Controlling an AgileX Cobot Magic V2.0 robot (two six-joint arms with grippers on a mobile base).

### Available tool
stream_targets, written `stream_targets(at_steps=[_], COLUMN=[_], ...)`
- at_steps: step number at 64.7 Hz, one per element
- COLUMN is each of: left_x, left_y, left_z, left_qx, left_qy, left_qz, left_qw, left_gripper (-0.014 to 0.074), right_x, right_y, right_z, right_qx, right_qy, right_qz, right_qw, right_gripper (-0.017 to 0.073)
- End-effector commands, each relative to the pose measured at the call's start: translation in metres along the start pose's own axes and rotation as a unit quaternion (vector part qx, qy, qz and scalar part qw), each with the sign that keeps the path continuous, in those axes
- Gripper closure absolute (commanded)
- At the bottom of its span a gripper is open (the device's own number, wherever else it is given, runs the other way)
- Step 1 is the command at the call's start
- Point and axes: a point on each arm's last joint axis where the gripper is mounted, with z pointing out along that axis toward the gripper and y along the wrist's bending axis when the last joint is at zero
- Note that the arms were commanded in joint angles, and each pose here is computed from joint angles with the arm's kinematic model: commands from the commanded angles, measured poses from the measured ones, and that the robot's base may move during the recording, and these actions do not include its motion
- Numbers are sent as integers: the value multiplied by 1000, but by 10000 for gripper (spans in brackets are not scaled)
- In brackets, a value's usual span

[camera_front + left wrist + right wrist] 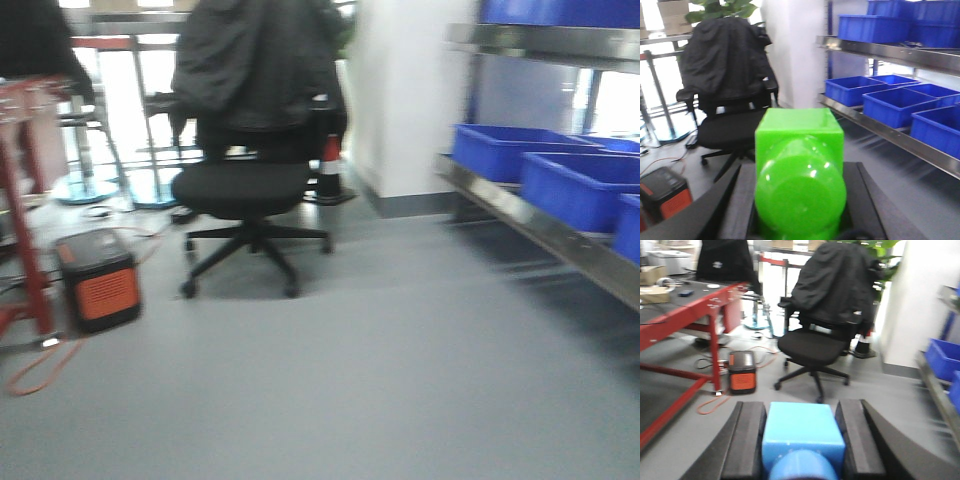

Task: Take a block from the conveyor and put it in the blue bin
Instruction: 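Drive the base toward the steel shelving with blue bins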

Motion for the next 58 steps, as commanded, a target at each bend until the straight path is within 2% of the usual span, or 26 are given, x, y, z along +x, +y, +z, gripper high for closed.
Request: stream_targets(at_steps=[1, 58], left_x=[-1, -1], left_y=[0, 0], left_z=[-1, -1], left_qx=[4, 4], left_qy=[-10, -10], left_qz=[-5, -5], left_qw=[1000, 1000], left_gripper=[704, 704], right_x=[-4, -4], right_y=[0, 0], right_z=[-3, -3], right_qx=[2, 2], right_qy=[-16, -16], right_qz=[-4, -4], right_qw=[1000, 1000], right_gripper=[721, 721])
